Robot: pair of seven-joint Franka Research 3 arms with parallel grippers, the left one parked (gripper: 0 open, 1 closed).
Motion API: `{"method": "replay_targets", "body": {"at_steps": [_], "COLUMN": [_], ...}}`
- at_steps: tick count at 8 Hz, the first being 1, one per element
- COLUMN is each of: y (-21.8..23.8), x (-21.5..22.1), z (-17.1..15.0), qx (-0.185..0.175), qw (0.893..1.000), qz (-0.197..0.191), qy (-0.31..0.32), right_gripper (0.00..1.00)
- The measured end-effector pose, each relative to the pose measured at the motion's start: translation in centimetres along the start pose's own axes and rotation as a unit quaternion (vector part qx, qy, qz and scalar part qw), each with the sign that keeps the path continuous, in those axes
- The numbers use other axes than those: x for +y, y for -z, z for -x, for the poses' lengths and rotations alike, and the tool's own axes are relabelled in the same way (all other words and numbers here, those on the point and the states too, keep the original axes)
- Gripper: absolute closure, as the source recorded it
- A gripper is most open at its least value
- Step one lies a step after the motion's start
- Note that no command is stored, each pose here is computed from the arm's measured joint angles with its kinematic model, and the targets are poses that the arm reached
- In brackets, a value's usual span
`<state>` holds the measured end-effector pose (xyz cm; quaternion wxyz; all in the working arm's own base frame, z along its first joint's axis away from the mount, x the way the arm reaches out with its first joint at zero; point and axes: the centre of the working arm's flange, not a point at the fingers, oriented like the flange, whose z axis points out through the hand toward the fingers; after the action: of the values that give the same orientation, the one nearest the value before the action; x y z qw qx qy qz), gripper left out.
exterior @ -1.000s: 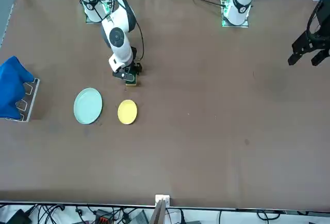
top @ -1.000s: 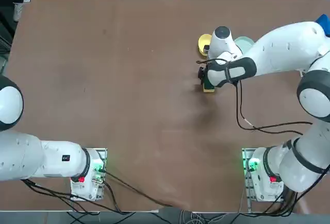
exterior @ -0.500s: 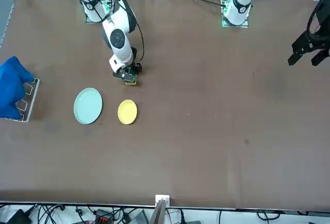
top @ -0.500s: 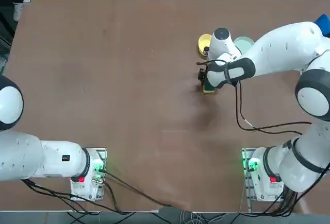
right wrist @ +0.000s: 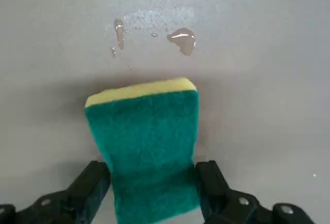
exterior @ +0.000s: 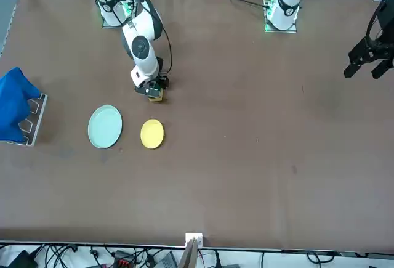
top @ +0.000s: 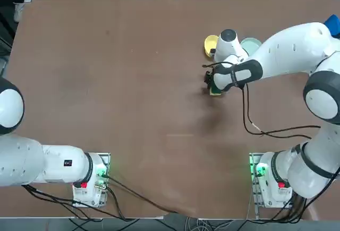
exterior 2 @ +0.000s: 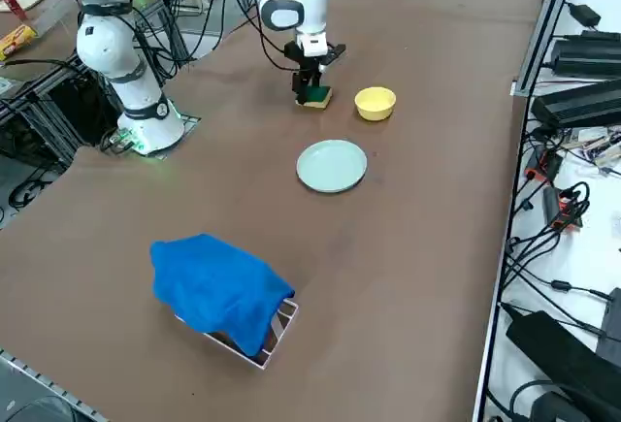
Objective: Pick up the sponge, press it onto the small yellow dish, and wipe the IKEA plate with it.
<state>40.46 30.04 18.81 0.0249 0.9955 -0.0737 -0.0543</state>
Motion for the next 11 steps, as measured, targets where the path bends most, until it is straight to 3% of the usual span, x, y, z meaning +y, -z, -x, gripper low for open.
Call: {"method": "replay_targets", "body": {"at_steps": [4,5,10,11], "y": [-0.09,-0.09,-0.09,-0.08], "x": [0.24,0.27,0.35,0.39], "z": [-0.21,-0.25,-0.32,-0.36], "qx": [0.000,0.000,0.000,0.000], "qw": [1.000,1.000,1.000,1.000], "qz": [0.001,0.001,0.001,0.001], "qy": [0.001,0.001,0.000,0.000], "right_gripper": [0.04,0.15,0.37,0.54]}}
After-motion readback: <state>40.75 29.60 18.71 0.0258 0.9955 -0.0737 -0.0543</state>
